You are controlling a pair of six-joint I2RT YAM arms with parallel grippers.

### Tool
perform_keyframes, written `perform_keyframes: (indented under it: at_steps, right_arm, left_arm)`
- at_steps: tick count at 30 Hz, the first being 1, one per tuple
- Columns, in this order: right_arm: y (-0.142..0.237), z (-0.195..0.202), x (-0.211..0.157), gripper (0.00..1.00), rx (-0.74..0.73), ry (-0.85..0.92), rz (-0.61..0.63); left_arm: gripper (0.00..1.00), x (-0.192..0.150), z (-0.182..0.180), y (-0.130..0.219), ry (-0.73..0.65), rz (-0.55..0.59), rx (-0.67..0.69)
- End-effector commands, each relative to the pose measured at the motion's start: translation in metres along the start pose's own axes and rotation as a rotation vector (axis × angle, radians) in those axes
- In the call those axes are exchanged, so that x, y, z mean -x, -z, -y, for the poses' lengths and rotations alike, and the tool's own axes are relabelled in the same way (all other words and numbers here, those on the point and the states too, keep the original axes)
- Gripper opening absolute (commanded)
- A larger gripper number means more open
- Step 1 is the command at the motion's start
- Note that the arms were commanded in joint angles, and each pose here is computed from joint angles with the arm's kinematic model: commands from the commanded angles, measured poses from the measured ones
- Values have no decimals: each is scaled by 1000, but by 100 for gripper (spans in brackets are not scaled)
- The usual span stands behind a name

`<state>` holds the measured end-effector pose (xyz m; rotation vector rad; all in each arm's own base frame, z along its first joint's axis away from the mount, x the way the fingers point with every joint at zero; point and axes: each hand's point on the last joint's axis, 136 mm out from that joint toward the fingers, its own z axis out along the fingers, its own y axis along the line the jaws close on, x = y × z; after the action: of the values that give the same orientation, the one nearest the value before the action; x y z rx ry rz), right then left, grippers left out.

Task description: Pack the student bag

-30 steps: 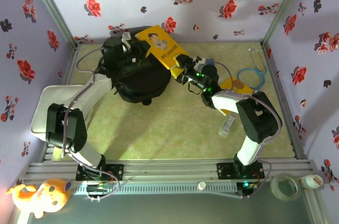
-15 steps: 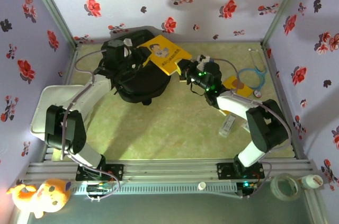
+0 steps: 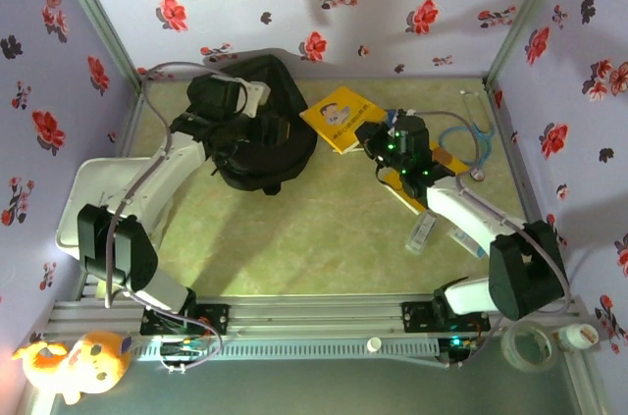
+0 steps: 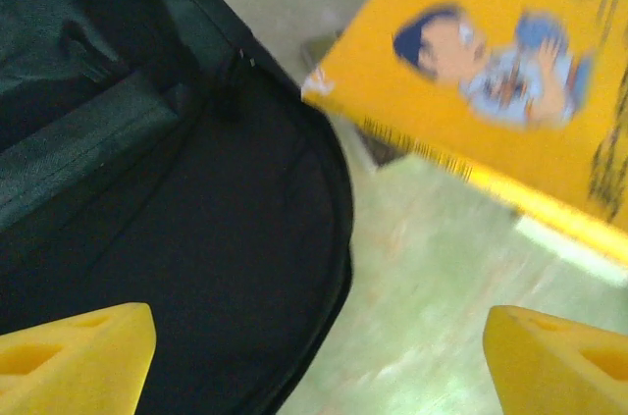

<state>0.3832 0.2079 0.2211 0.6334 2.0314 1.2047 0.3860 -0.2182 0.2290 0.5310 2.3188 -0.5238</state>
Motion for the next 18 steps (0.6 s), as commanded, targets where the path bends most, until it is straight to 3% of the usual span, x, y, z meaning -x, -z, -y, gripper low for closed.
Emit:
perform_keyframes:
  at_steps: [1, 4, 8, 11, 14, 18]
  right_arm:
    - [10, -6, 13, 7, 6, 61, 61]
    - [11, -1, 15, 7, -8, 54, 63]
    - [10, 5, 13, 8, -20, 41, 59]
    - [9, 6, 12, 8, -19, 32, 54]
    - [11, 7, 12, 8, -22, 29, 55]
    - [11, 9, 12, 8, -30, 30, 56]
  left_arm:
    - [83, -50, -3, -6, -347, -246, 8]
    - [76, -58, -16, -13, -421, -320, 62]
    - [74, -50, -38, -26, -434, -326, 173]
    - [71, -59, -37, -39, -450, -380, 134]
    - [65, -83, -34, -45, -471, -518, 61]
    - [65, -103, -24, -41, -483, -643, -42]
